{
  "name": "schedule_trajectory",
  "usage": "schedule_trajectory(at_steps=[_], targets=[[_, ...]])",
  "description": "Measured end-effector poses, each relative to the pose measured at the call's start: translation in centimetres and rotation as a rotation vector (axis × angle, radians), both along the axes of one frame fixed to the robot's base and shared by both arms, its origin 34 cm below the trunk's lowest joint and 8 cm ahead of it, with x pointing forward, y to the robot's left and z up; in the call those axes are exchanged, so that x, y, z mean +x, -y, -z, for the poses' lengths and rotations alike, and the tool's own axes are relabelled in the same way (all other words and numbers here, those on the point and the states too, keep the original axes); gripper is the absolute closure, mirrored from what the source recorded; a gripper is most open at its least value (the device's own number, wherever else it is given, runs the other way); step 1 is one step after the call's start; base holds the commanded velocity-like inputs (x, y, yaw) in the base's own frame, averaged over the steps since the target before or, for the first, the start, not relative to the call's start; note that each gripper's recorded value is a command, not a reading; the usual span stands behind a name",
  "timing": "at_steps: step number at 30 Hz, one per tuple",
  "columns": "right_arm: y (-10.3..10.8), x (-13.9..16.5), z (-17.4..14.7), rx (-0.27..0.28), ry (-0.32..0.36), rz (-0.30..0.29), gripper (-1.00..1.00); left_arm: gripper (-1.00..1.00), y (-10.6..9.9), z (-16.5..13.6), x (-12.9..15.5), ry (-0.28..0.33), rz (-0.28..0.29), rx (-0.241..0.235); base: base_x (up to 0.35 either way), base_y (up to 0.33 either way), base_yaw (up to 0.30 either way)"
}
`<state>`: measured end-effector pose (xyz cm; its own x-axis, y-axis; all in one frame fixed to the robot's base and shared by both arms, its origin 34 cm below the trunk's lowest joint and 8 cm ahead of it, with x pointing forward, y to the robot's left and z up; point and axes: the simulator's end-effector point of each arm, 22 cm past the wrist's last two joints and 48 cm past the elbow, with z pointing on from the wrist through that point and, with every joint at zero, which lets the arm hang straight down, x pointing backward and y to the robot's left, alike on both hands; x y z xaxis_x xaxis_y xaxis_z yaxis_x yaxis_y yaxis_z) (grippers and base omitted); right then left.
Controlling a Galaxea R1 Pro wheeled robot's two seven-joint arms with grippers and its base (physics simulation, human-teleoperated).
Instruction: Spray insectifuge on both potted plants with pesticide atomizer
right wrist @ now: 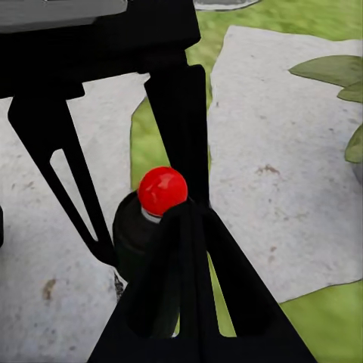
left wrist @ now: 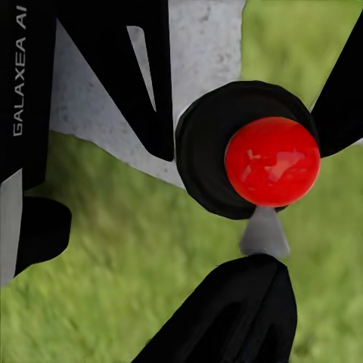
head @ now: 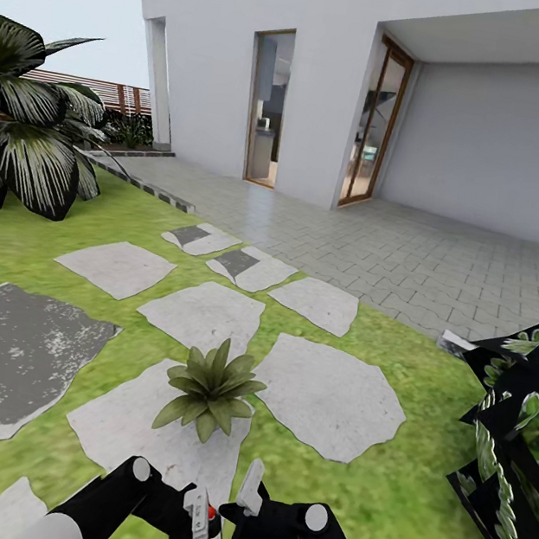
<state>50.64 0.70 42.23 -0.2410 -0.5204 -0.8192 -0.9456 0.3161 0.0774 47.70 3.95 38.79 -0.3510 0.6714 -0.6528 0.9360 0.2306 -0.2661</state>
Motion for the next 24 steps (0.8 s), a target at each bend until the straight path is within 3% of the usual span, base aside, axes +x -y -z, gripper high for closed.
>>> schedule_trajectory(at_steps=[15,18,24], targets=[[0.0,0.0,0.0,0.0,0.001,0.0,1.0,1.0,-0.2,0.1,0.0,0.001,-0.002,0.003,0.0,0.0,0.0],[0.0,0.0,0.0,0.0,0.001,0.0,1.0,1.0,-1.3,0.6,-0.1,0.0,-0.001,0.025,0.0,0.0,0.0],[0.0,0.0,0.0,0.001,0.001,-0.001,1.0,1.0,-7.2,2.1,0.3,-0.003,-0.023,0.115,0.0,0.0,0.0]])
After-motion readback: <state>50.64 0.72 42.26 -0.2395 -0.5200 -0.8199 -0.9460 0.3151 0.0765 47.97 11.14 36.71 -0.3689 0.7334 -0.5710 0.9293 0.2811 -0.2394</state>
